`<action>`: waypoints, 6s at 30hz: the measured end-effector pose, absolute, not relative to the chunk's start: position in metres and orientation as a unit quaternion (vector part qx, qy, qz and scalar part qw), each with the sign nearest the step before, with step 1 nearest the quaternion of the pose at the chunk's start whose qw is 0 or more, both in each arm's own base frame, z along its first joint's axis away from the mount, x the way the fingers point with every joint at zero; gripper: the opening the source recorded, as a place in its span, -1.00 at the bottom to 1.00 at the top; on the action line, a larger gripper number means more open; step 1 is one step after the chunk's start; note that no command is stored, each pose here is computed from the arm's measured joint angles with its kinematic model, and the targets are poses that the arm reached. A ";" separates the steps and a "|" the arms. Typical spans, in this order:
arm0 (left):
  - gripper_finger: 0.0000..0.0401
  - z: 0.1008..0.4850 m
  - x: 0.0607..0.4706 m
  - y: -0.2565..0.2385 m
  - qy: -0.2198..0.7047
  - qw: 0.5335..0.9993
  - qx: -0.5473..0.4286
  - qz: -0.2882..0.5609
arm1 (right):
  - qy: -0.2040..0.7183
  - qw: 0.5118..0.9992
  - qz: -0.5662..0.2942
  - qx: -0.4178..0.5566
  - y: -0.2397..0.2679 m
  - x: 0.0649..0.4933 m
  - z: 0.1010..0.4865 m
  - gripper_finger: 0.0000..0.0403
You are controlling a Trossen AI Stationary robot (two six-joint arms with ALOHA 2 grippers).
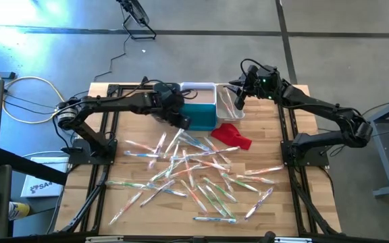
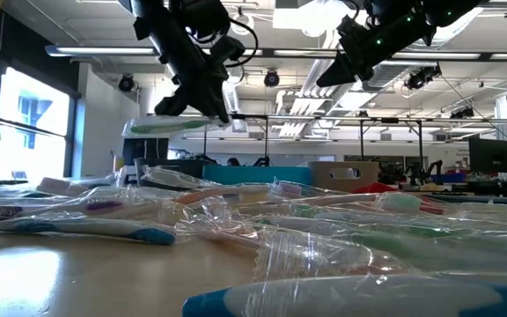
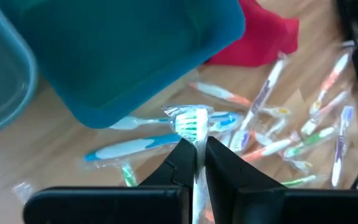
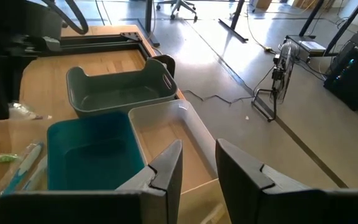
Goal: Pick & Place Toothbrushes
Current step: Put the green toothbrush into the transparent bin, then put the blue toothbrush into the gray bin
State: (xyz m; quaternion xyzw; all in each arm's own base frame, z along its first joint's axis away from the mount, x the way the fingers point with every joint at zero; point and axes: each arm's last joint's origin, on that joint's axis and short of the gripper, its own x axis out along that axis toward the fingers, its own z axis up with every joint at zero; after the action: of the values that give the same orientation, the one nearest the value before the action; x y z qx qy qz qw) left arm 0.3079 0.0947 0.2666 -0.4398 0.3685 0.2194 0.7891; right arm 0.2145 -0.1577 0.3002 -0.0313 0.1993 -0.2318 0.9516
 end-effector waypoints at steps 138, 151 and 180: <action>-0.73 0.240 0.379 0.281 0.318 0.914 -0.156 0.200 | 0.243 0.903 -0.356 0.002 -0.161 0.207 0.293 -0.67; -0.28 0.241 0.378 0.282 0.318 0.910 -0.162 0.212 | 0.244 0.902 -0.355 0.001 -0.161 0.207 0.293 -0.67; -0.71 0.372 0.314 0.231 0.239 0.943 -0.136 0.190 | 0.238 0.905 -0.352 -0.014 -0.162 0.208 0.295 -0.67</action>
State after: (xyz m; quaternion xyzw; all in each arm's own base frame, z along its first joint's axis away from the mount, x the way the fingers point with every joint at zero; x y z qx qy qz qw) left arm 0.3137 0.2308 0.3718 -0.1356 0.2389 0.1902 0.9426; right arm 0.2078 -0.1620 0.2951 -0.0141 0.2382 -0.3521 0.9050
